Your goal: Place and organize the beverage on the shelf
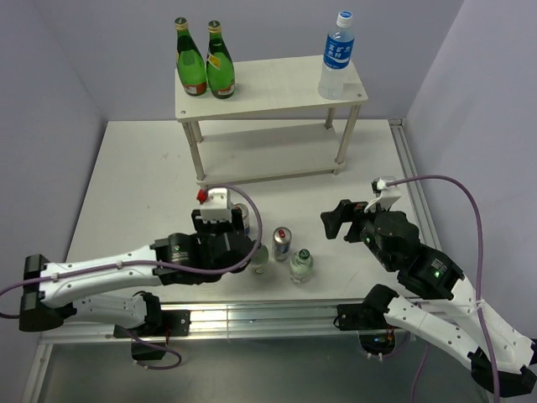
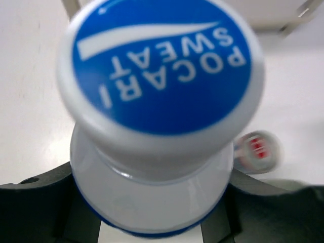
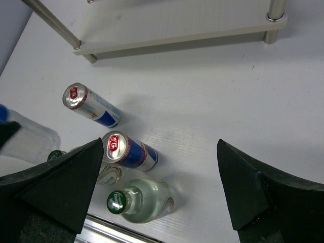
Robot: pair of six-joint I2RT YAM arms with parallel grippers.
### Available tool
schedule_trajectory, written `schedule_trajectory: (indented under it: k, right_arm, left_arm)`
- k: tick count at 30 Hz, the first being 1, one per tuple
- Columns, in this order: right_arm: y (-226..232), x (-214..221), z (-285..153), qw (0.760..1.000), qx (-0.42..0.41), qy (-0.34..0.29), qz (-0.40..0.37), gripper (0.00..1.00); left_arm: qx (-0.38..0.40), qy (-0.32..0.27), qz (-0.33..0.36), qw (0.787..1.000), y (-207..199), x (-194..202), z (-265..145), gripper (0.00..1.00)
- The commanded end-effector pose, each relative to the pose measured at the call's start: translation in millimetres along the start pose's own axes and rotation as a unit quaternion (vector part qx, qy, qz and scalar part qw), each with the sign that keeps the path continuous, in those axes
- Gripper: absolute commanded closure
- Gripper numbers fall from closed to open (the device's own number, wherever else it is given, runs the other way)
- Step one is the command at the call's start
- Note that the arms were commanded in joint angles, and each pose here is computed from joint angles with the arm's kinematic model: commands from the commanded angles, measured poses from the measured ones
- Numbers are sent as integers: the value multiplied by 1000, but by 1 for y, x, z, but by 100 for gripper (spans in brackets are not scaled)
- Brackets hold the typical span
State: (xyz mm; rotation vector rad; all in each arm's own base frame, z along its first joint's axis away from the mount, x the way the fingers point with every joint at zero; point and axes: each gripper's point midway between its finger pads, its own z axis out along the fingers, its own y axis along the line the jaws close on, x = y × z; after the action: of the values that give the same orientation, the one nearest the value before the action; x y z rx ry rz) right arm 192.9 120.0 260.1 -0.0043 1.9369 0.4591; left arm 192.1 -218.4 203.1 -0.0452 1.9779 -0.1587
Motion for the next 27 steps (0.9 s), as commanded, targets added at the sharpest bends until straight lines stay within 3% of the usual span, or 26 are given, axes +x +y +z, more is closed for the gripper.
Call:
schedule_trajectory:
  k: [1, 3, 4, 9, 11, 12, 14, 15, 17, 18, 20, 25, 27]
  right_arm:
    - [4, -7, -1, 999, -9, -21, 22, 0]
    - [2, -4, 1, 999, -4, -21, 26, 0]
    - [2, -2, 3, 999, -3, -20, 28, 0]
    - [4, 6, 10, 999, -4, -12, 37, 0]
    - [3, 11, 13, 999, -1, -9, 37, 0]
    - [3, 11, 13, 999, -1, -9, 39, 0]
    - [2, 14, 15, 999, -1, -9, 41, 0]
    - [2, 15, 15, 999, -1, -9, 43, 0]
    - [1, 18, 17, 999, 1, -8, 44, 0]
    - [0, 22, 19, 999, 2, -6, 45, 0]
    - [0, 25, 21, 999, 2, -5, 47, 0]
    - [-2, 35, 25, 999, 2, 0, 53, 0]
    - [-3, 38, 24, 998, 0, -1, 58, 0]
  left_arm:
    - [4, -74, -32, 997, 4, -100, -35, 100]
    - [35, -97, -59, 993, -10, -145, -51, 100]
    - [47, -106, -24, 993, -14, -160, -56, 100]
    - [101, -169, -31, 980, -40, -260, -77, 100]
    - [133, -175, -1, 975, -66, -279, -69, 100]
    - [128, -197, -23, 972, -59, -312, -70, 100]
    - [139, -191, 13, 972, -83, -319, -47, 100]
    - [156, -212, -1, 965, -82, -349, -51, 100]
    - [169, -195, 36, 966, -107, -347, -21, 100]
    - [191, -218, 23, 957, -106, -374, -28, 100]
    - [207, -215, 38, 954, -123, -376, -7, 100]
    - [270, -240, 30, 932, -135, -397, 13, 100]
    - [267, -242, 27, 933, -132, -400, 34, 100]
